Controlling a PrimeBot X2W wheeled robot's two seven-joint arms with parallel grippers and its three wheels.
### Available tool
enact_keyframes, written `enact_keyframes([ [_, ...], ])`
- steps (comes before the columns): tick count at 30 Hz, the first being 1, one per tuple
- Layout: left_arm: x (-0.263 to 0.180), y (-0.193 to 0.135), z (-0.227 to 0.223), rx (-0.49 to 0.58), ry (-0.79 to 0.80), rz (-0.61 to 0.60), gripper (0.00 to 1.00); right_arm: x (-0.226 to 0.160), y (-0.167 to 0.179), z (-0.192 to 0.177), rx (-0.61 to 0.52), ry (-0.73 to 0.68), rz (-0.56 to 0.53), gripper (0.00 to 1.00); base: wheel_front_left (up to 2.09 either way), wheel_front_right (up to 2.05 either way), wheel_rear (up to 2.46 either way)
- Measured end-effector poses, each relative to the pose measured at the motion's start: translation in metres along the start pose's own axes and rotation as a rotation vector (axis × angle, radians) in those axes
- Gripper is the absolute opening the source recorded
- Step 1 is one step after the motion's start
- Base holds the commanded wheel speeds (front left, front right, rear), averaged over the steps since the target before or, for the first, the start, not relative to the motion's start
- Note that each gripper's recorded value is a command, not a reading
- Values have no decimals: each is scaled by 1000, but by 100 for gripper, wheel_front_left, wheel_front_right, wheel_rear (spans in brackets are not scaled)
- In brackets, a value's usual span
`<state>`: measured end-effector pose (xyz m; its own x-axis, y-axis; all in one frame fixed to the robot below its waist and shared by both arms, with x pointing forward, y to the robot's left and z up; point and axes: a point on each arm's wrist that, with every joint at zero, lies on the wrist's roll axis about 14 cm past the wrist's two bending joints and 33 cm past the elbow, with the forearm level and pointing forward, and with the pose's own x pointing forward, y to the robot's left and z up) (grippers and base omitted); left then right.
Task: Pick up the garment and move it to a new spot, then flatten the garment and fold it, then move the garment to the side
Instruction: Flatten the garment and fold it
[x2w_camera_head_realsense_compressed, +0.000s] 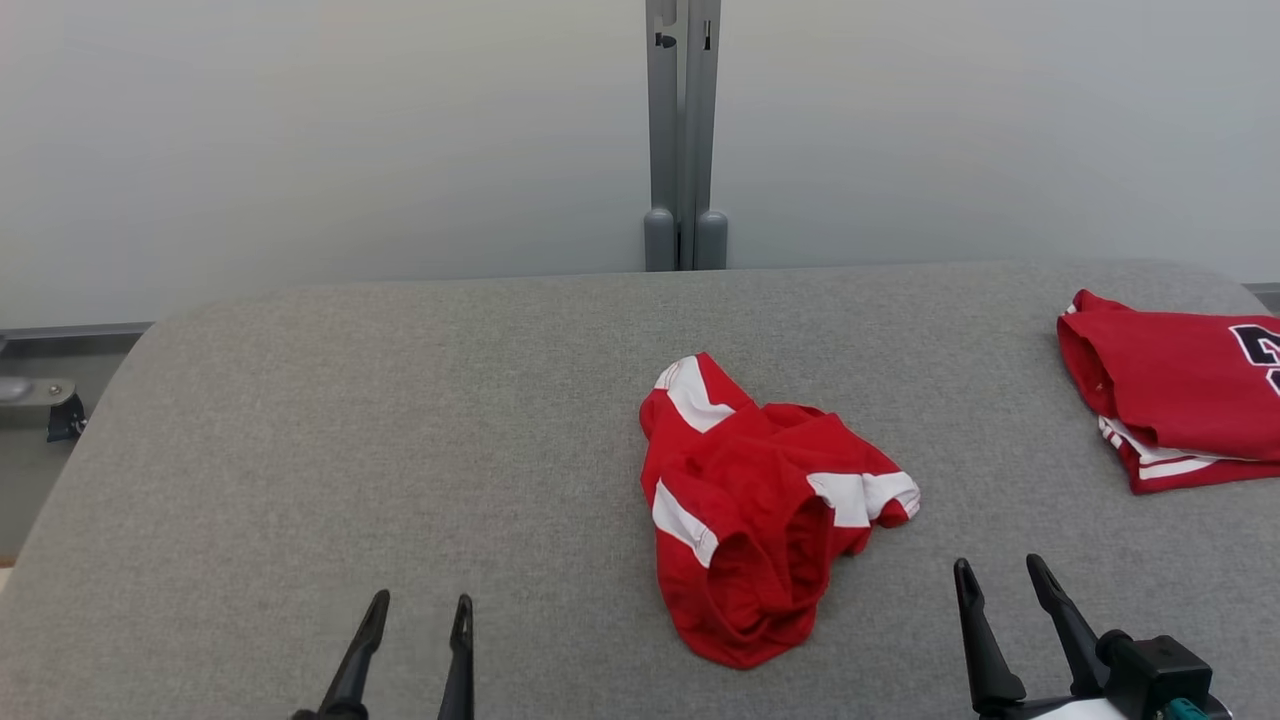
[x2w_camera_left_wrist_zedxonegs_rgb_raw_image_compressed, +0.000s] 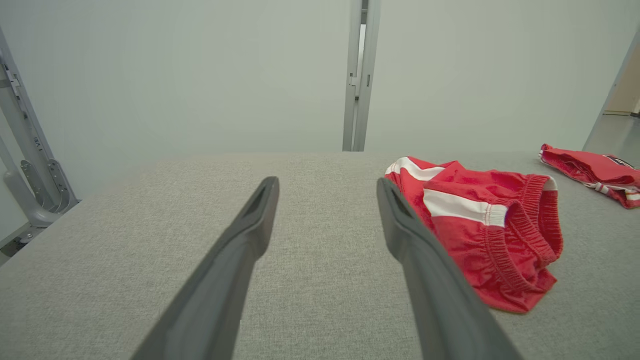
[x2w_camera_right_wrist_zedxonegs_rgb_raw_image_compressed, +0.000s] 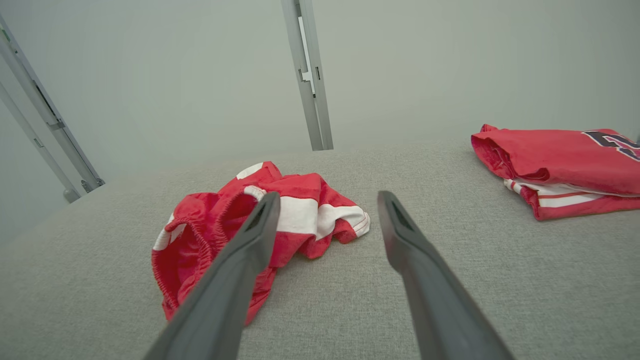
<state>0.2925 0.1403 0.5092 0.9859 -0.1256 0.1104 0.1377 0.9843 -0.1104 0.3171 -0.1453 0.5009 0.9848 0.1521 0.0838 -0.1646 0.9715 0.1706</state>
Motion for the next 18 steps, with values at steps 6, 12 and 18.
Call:
enact_keyframes([
  [6,10,-35,-15,-4,49,-129,100,3,-1,0,-9,-1,-2,100,0,0,0],
  [12,14,-92,-48,-21,156,-332,100,1,-6,0,-15,2,-21,100,0,0,0],
  [18,18,-140,-82,-35,281,-515,100,5,-14,-4,-24,18,-41,100,0,0,0],
])
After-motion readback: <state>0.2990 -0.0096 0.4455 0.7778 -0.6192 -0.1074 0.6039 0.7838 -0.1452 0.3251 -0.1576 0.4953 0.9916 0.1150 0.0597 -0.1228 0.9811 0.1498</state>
